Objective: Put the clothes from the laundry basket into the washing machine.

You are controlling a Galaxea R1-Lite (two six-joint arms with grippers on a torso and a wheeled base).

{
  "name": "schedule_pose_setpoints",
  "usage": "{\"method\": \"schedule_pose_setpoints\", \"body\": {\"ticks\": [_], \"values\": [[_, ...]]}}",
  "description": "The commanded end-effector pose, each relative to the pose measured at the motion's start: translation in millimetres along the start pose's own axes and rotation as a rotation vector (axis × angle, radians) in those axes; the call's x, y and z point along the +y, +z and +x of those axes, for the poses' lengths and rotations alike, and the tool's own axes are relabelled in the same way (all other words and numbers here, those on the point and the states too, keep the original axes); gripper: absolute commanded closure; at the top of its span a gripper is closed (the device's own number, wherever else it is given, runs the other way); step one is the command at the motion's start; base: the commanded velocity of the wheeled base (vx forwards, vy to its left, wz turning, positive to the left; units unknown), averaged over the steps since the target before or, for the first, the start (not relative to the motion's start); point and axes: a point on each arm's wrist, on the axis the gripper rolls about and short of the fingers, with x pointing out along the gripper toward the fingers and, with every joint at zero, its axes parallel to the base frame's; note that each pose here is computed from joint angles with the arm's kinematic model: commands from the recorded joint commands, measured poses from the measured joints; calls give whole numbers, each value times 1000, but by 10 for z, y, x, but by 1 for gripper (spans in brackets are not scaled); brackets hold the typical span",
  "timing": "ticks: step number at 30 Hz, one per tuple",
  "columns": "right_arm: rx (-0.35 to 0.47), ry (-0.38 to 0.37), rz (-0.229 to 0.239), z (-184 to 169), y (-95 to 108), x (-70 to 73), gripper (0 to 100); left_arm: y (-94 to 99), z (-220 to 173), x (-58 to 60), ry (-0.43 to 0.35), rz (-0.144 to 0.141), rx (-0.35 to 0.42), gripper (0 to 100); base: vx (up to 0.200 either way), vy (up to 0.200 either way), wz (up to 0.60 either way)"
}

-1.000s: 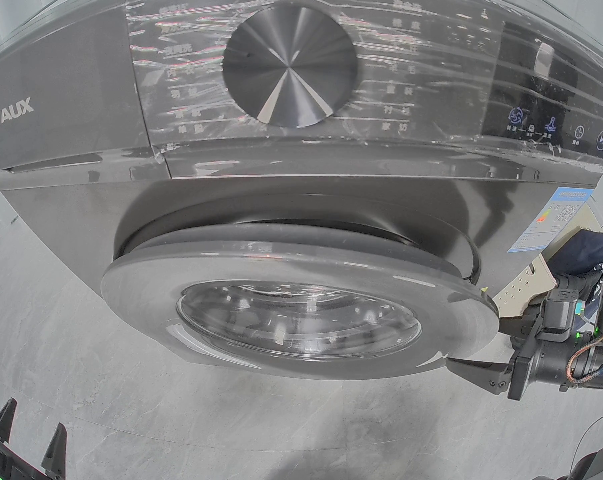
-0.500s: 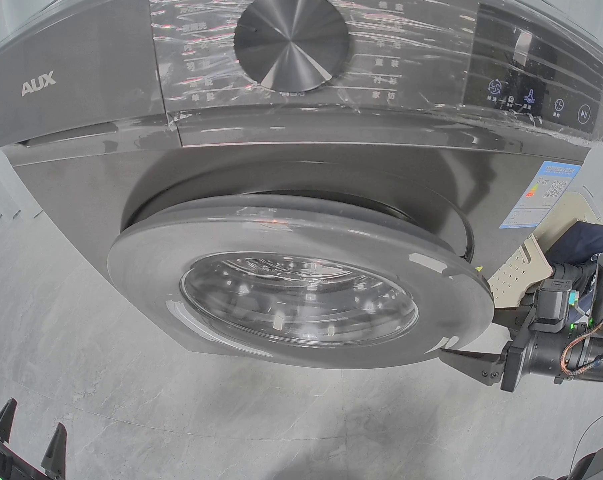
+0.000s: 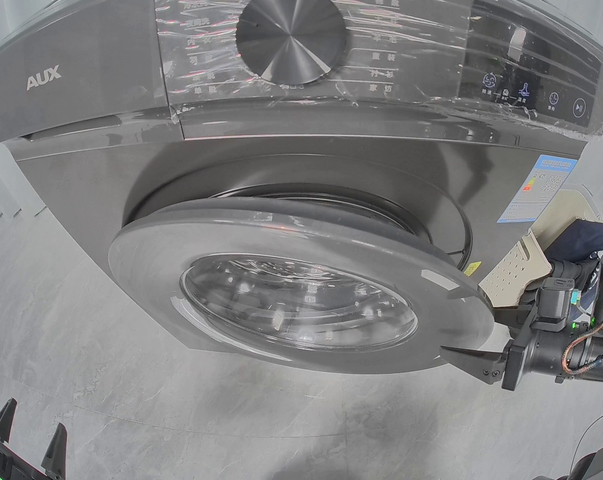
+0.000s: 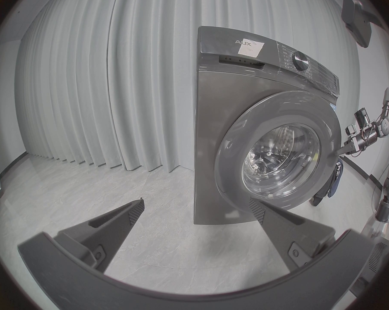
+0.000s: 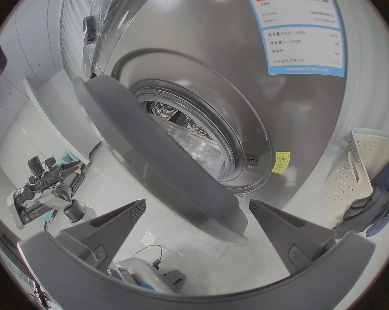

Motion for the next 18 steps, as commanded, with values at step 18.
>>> {"method": "schedule_pose_setpoints", "body": {"ticks": [18], "values": [[58,39,-8,270,4,71,0,-42,1,1,-1,0,5,0,-44,0,0]]}}
